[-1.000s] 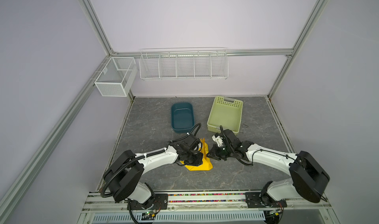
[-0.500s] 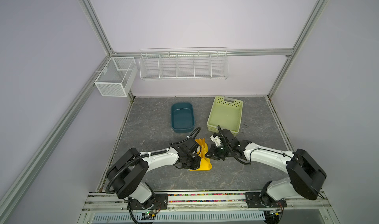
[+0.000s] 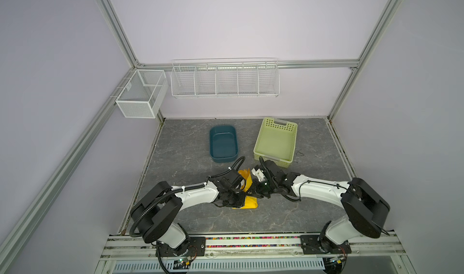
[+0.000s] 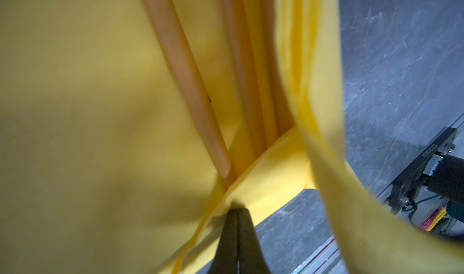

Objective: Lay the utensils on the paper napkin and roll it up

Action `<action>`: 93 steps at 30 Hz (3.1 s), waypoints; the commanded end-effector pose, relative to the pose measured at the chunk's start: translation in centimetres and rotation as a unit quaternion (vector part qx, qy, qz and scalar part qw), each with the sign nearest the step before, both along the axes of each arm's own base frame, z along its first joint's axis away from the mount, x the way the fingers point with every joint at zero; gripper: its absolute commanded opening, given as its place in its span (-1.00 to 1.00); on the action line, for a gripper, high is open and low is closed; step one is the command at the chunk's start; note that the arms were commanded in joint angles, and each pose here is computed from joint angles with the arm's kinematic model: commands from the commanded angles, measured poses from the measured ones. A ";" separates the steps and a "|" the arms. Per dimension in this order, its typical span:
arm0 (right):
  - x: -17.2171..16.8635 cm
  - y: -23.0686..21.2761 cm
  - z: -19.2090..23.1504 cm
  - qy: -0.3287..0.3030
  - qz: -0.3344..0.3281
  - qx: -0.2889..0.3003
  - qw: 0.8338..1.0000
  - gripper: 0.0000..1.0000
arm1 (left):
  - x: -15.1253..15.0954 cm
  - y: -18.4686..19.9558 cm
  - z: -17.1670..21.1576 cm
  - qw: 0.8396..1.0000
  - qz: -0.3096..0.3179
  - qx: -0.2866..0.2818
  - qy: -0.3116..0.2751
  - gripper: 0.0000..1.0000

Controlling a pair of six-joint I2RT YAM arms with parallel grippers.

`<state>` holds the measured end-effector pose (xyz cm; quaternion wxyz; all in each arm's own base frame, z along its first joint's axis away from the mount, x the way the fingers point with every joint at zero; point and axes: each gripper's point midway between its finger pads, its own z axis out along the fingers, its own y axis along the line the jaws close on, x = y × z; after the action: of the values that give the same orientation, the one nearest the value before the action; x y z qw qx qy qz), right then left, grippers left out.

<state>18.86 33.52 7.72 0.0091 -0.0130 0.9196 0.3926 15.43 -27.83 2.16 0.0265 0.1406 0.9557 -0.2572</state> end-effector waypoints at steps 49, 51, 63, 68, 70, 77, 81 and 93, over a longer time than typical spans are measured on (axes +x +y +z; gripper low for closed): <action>0.5 4.8 -3.2 0.022 0.005 0.036 0.999 -0.86 | -0.9 3.3 -0.8 0.999 0.037 0.028 0.008 -0.99; 0.5 4.8 -3.4 0.023 0.006 0.037 0.999 -0.86 | -0.9 3.3 -0.9 0.999 0.037 0.029 0.009 -0.99; 0.6 4.3 -4.3 0.014 0.000 0.021 1.000 -0.85 | -0.9 3.2 -0.9 0.999 0.036 0.027 0.012 -1.00; 0.8 4.3 -4.0 0.009 -0.002 0.024 1.000 -0.84 | -0.9 3.2 -0.9 0.999 0.035 0.027 0.013 -1.00; 0.8 4.5 -3.7 0.006 0.000 0.030 1.000 -0.84 | -1.0 3.2 -0.9 0.999 0.035 0.028 0.013 -1.00; 0.8 4.8 -4.2 0.012 0.002 0.037 0.999 -0.84 | -0.9 3.1 -0.9 0.999 0.035 0.027 0.013 -1.00; 0.6 4.8 -5.1 0.022 0.003 0.032 0.999 -0.79 | -1.0 3.2 -0.8 0.999 0.034 0.029 0.012 -1.00; 0.2 4.2 -6.7 0.037 -0.004 0.019 0.999 -0.36 | 0.2 4.0 1.5 0.998 0.051 0.027 -0.019 -0.95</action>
<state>19.93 38.59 2.86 -0.0058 -0.0093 0.9018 0.4321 14.82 -24.57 2.56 0.0340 0.1029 0.9655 -0.2368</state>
